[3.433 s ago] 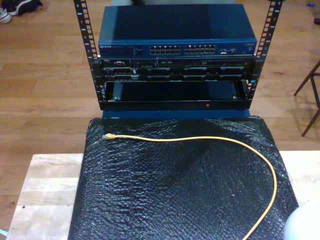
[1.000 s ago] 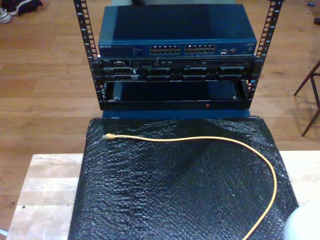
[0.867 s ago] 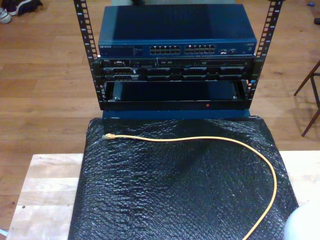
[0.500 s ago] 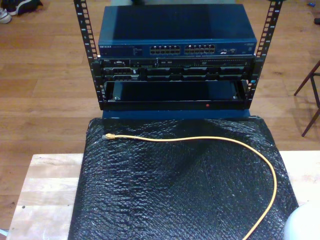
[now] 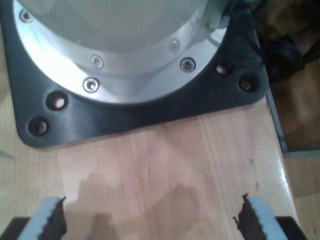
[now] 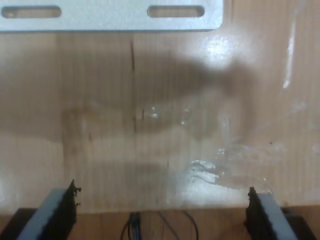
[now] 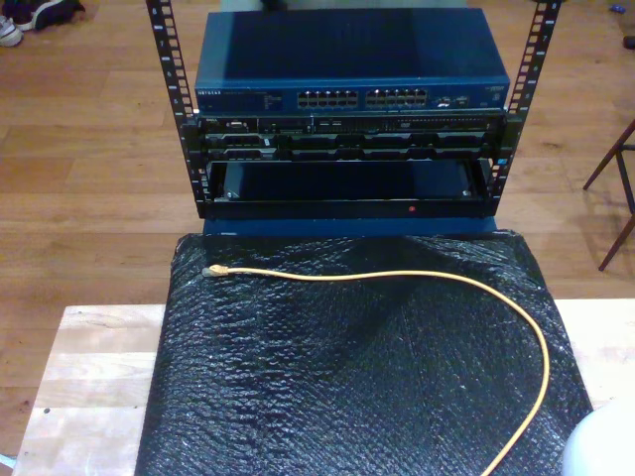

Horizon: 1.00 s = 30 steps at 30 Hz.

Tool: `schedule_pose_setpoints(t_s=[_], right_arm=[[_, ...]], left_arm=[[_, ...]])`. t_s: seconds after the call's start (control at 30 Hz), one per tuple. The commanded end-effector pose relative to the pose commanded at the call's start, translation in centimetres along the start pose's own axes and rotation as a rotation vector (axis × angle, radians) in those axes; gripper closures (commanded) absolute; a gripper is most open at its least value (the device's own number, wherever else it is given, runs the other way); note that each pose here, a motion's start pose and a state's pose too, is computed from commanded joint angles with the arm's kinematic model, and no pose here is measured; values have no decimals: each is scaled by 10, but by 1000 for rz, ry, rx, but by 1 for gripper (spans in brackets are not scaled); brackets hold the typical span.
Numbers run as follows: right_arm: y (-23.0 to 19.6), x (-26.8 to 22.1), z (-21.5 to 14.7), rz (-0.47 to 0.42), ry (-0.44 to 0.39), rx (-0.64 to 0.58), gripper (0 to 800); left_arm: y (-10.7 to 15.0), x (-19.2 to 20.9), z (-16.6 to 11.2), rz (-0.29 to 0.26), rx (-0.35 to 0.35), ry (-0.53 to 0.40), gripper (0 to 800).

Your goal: Grab the cable and plug it in

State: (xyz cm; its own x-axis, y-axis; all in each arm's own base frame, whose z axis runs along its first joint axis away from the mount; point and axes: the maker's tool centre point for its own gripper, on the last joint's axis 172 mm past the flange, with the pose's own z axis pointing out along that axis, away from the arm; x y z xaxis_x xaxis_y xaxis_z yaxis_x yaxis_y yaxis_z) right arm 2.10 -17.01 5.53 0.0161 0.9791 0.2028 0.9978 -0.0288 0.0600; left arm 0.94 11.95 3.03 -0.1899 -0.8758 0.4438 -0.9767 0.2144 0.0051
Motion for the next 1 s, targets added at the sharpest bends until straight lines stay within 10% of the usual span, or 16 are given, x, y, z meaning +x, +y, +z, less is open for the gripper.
schedule_pose_setpoints(t_s=[1.0], right_arm=[[17,-12,-105,149,34,-16,2]], left_arm=[[2,-2,-81,-33,0,20,0]])
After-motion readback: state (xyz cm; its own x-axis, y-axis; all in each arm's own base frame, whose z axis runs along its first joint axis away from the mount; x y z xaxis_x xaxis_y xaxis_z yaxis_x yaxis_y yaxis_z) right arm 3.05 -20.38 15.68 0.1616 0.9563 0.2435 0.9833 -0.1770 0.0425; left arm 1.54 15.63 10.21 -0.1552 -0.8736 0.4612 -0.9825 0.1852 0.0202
